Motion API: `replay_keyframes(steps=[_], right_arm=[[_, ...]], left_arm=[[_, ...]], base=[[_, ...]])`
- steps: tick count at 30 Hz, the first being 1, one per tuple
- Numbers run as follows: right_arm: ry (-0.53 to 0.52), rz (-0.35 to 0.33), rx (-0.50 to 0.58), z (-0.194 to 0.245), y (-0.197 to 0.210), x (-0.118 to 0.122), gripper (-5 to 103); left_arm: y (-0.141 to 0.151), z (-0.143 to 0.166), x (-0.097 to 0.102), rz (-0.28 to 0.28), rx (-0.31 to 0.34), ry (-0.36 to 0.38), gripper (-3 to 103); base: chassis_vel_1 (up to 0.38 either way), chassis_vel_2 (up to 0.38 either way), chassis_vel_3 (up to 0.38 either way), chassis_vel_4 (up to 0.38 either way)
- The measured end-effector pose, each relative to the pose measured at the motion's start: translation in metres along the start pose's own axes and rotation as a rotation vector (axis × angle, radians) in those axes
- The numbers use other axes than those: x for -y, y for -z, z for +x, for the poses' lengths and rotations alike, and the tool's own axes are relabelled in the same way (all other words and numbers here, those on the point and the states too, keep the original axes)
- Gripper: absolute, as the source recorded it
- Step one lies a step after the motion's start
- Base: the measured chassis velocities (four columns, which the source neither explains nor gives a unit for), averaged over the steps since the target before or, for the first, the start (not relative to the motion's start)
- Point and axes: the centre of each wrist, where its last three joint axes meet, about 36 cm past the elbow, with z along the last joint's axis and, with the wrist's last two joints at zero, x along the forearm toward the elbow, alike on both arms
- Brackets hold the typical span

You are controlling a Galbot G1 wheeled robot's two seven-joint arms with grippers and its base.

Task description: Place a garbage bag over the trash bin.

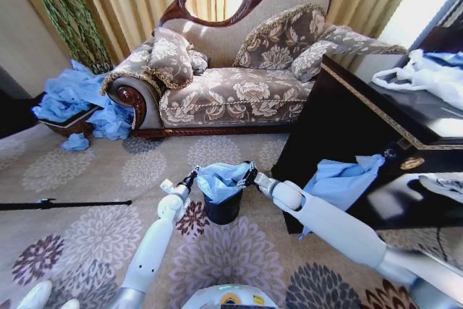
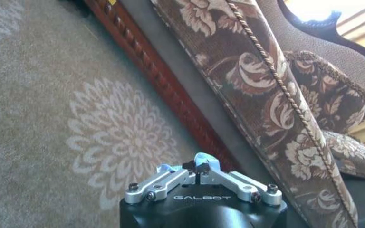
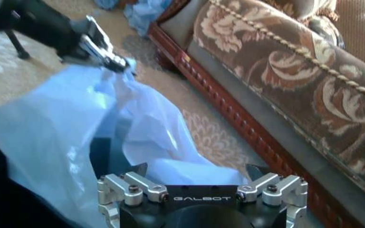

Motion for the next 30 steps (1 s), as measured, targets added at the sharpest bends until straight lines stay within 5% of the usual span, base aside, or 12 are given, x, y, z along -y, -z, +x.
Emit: replay_keyframes(steps=[9,16,21,30], right_arm=[[-0.013,0.071,-0.011,-0.015,-0.013,0.014,79],[-0.022,0.102,-0.015,-0.011,-0.017,0.017,89],[-0.008,0.204,-0.021,0.000,-0.021,0.028,99],[-0.037,0.219,-0.011,-0.015,-0.017,0.020,100]], left_arm=[[0.003,0.003,-0.003,0.009,0.006,0.003,0],[0.004,0.003,-0.003,0.016,0.006,0.000,0],[0.003,0.001,-0.003,0.022,0.004,-0.004,0],[0.004,-0.001,-0.003,0.028,0.003,-0.007,0]], base=[[0.000,0.000,0.000,0.000],[0.000,0.000,0.000,0.000],[0.000,0.000,0.000,0.000],[0.000,0.000,0.000,0.000]])
